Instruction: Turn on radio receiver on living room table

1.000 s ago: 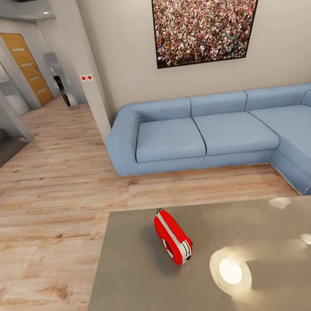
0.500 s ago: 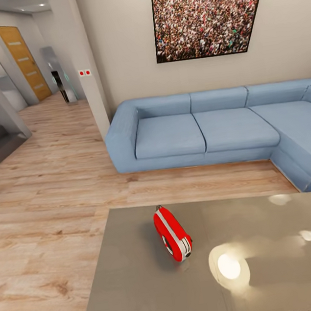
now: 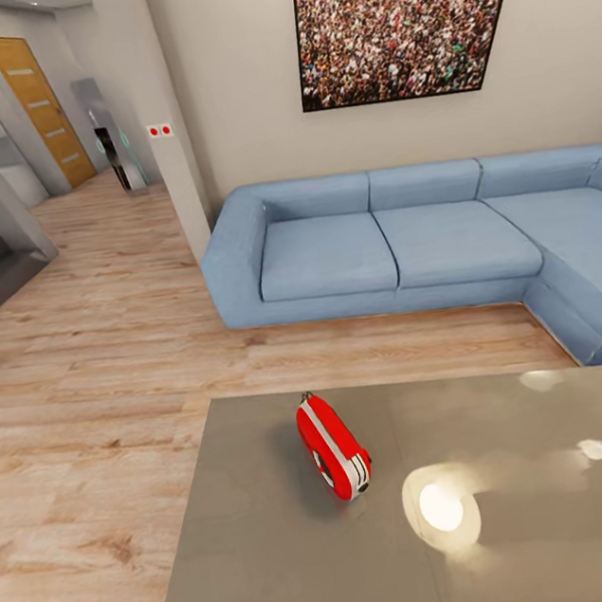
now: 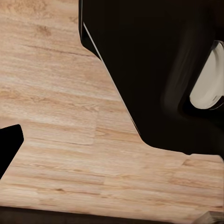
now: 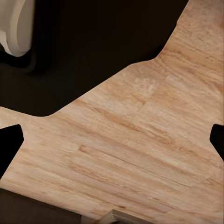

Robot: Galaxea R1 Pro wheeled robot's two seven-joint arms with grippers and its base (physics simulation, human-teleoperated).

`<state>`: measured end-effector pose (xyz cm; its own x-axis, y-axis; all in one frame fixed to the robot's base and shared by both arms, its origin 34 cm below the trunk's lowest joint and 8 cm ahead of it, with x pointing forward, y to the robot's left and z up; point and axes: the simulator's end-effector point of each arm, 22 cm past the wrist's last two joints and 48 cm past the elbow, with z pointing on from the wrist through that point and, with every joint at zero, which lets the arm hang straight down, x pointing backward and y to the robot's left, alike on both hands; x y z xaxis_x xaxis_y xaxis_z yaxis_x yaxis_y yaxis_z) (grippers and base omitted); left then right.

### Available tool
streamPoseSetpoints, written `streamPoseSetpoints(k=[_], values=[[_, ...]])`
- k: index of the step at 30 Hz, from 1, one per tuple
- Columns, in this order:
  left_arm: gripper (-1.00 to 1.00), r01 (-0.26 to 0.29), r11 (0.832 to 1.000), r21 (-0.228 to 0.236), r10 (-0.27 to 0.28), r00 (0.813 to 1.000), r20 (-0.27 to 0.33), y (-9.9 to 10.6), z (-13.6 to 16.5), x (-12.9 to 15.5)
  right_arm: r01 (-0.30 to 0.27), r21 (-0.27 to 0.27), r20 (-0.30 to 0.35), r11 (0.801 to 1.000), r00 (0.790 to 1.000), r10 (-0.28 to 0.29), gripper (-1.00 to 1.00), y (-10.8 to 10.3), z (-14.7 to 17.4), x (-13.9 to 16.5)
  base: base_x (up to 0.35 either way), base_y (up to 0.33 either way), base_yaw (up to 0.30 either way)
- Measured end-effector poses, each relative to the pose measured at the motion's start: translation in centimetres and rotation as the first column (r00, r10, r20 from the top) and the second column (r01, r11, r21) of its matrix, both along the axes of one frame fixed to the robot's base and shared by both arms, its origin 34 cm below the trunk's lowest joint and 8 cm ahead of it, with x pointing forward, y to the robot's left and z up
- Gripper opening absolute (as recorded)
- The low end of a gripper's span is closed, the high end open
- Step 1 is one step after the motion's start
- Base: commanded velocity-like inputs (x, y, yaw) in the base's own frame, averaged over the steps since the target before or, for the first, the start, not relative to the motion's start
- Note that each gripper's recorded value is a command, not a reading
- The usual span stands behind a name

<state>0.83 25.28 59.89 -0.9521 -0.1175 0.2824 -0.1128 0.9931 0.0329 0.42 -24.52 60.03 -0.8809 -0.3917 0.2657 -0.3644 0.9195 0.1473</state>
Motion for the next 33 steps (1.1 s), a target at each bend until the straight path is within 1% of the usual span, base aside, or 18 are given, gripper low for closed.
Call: streamPoseSetpoints(k=[33], values=[[1.00, 0.000, 1.000, 0.000, 0.000, 0.999, -0.053, 0.0, 0.7, -1.9, 0.001, 0.000, -0.053, 1.000, 0.999, -0.001, 1.00, 0.0, 0.7, -1.9, 0.000, 0.000, 0.000]])
